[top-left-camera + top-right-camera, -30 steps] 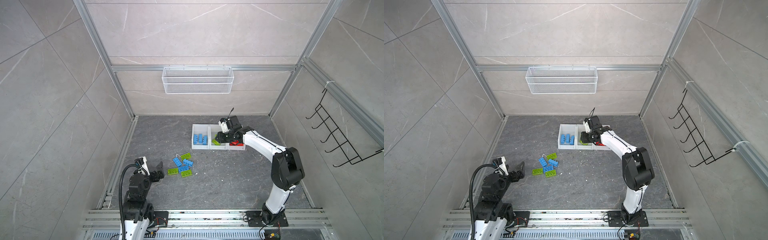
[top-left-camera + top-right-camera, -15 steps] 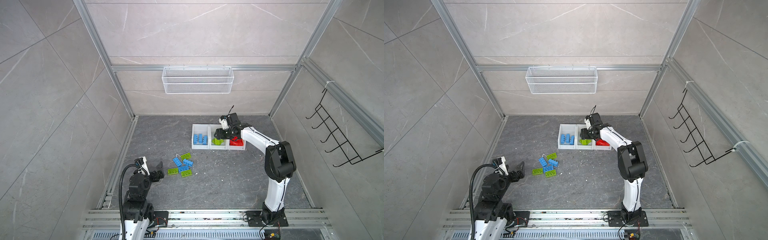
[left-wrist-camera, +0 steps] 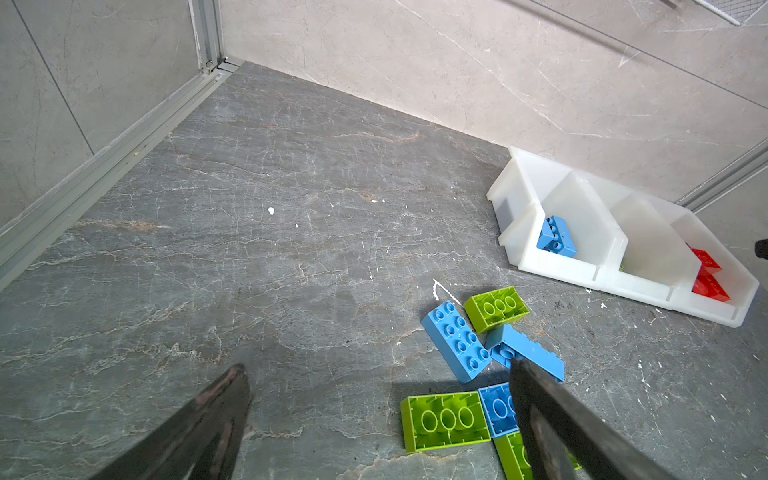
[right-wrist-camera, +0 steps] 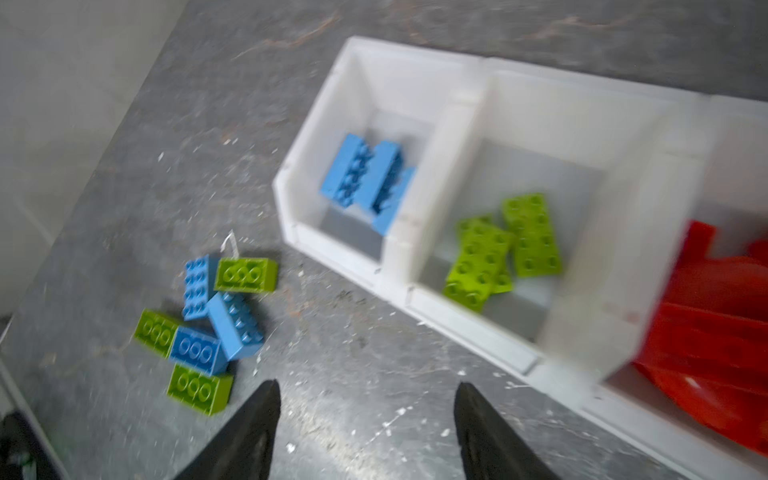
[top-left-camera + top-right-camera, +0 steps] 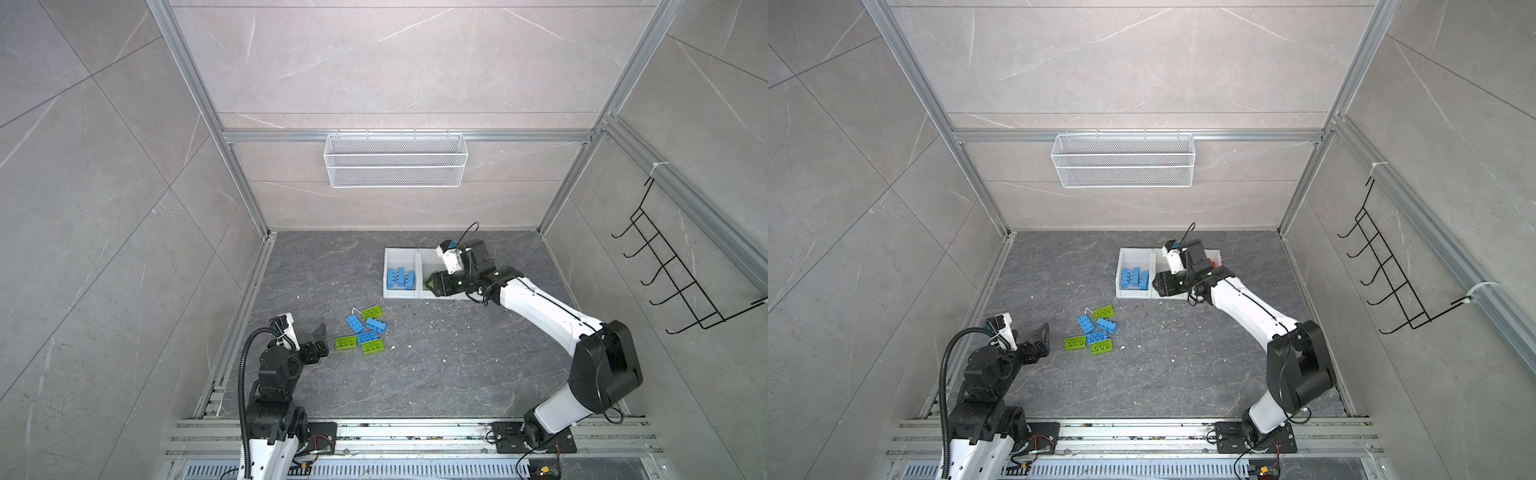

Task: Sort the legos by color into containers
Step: 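Move the open right gripper down onto a blue brick lying on its side, then close the right gripper on the blue brick and lift it, then carry the blue brick into the nearest bin compartment and release it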

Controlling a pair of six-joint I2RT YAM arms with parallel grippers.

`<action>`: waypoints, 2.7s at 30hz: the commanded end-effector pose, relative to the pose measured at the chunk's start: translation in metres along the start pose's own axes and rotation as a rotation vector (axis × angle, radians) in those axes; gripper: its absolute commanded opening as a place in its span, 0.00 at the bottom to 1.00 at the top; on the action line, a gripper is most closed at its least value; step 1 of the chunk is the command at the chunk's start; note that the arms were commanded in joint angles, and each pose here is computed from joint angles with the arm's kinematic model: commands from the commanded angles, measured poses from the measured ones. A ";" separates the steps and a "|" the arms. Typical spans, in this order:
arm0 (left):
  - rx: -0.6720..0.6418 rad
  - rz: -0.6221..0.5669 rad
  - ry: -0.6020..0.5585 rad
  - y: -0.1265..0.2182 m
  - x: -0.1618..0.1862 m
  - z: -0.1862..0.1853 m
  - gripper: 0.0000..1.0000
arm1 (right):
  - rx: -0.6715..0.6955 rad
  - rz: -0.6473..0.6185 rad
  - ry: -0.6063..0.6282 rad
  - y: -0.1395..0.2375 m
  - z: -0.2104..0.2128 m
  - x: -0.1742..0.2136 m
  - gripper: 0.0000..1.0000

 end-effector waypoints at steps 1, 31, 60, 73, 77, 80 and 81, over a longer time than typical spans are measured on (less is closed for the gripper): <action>0.008 -0.033 0.010 0.000 -0.007 -0.003 1.00 | -0.105 0.069 0.189 -0.022 0.057 0.015 0.68; 0.004 -0.045 0.012 0.003 -0.007 -0.002 1.00 | -0.128 0.323 0.349 -0.163 0.105 0.032 0.57; -0.050 -0.031 0.033 -0.003 -0.009 0.002 1.00 | -0.103 0.232 0.262 -0.112 0.102 0.051 0.20; -0.047 -0.037 0.032 -0.001 -0.009 0.002 1.00 | -0.170 0.007 0.027 -0.050 0.060 -0.003 0.16; -0.046 -0.039 0.032 -0.001 -0.009 0.002 1.00 | -0.117 -0.022 -0.054 -0.051 0.027 -0.018 0.16; -0.047 -0.037 0.031 -0.001 -0.009 0.002 1.00 | -0.044 -0.017 -0.092 -0.057 0.008 -0.027 0.16; -0.046 -0.038 0.032 -0.001 -0.009 0.002 1.00 | -0.012 -0.015 -0.110 -0.059 0.002 -0.031 0.16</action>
Point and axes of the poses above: each gripper's point midway between its finger pads, its own y axis back along the fingers, its own z axis along the line the jaws close on, x = y × z, the point moved 7 cm from there along y, back along the fingers, and after that the axes turned 13 degrees about y, right-handed, at the moved point
